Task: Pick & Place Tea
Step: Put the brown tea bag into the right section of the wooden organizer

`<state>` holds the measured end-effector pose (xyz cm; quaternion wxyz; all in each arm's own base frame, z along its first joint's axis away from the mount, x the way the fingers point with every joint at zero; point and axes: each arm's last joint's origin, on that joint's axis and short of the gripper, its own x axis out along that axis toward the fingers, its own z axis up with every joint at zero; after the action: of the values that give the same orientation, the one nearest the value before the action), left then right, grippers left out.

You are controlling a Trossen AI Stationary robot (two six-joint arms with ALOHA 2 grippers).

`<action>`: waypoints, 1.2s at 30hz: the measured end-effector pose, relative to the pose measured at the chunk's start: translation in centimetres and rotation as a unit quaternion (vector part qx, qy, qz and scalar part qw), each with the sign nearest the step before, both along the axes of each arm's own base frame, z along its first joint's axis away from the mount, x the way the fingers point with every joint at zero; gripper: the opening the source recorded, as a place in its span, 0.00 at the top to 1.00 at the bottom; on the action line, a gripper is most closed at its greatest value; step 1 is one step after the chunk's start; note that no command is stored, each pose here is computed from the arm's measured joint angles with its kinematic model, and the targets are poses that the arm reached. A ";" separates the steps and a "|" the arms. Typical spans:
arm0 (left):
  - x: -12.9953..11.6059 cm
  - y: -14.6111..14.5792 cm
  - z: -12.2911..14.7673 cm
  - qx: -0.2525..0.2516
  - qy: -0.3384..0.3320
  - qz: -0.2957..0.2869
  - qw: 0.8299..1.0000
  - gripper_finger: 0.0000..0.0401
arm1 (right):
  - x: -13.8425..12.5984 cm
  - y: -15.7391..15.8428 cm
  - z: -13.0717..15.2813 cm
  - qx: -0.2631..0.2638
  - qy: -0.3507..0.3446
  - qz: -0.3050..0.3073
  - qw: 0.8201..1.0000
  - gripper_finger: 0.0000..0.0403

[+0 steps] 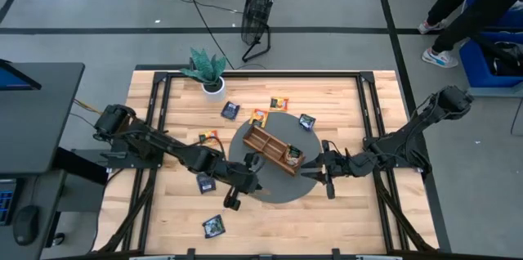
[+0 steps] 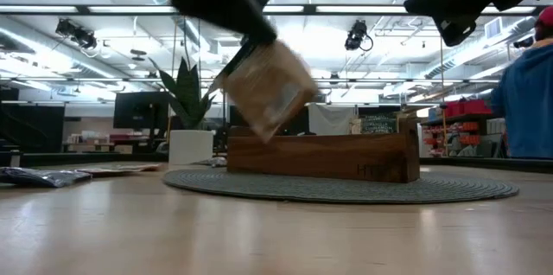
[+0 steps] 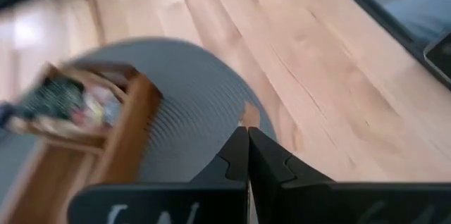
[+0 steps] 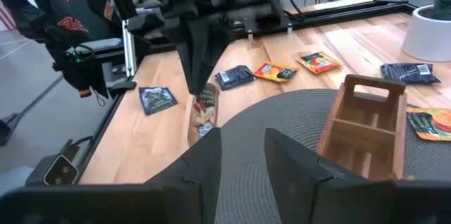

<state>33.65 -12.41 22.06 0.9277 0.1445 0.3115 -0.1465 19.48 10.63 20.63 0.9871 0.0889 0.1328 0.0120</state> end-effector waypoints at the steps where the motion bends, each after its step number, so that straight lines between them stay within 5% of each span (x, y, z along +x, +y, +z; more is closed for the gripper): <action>1: 0.3 0.1 0.6 0.007 -0.004 -0.004 1.000 0.99 | 0.1 -0.1 0.0 0.002 -0.001 0.002 1.000 0.71; 11: 2.2 3.1 3.7 0.048 -0.031 0.003 0.998 0.99 | 0.5 -0.7 0.1 -0.033 -0.003 0.008 0.999 0.71; 21: 3.6 6.2 5.9 0.024 -0.066 -0.002 0.998 0.99 | 1.5 -1.4 -0.6 -0.099 -0.002 0.000 0.995 0.71; 28: 3.8 7.1 6.1 0.019 -0.067 -0.003 0.998 0.99 | 2.6 -1.7 -1.1 -0.139 -0.015 -0.025 0.990 0.71; 36: 3.8 7.6 6.0 0.027 -0.065 0.000 0.998 0.99 | 3.9 -1.3 0.0 -0.128 -0.029 0.003 0.991 0.71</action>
<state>37.48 -4.79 28.07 0.9418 0.1783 0.2548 -0.1281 23.38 9.36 20.60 0.9937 -0.0390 0.1048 0.0007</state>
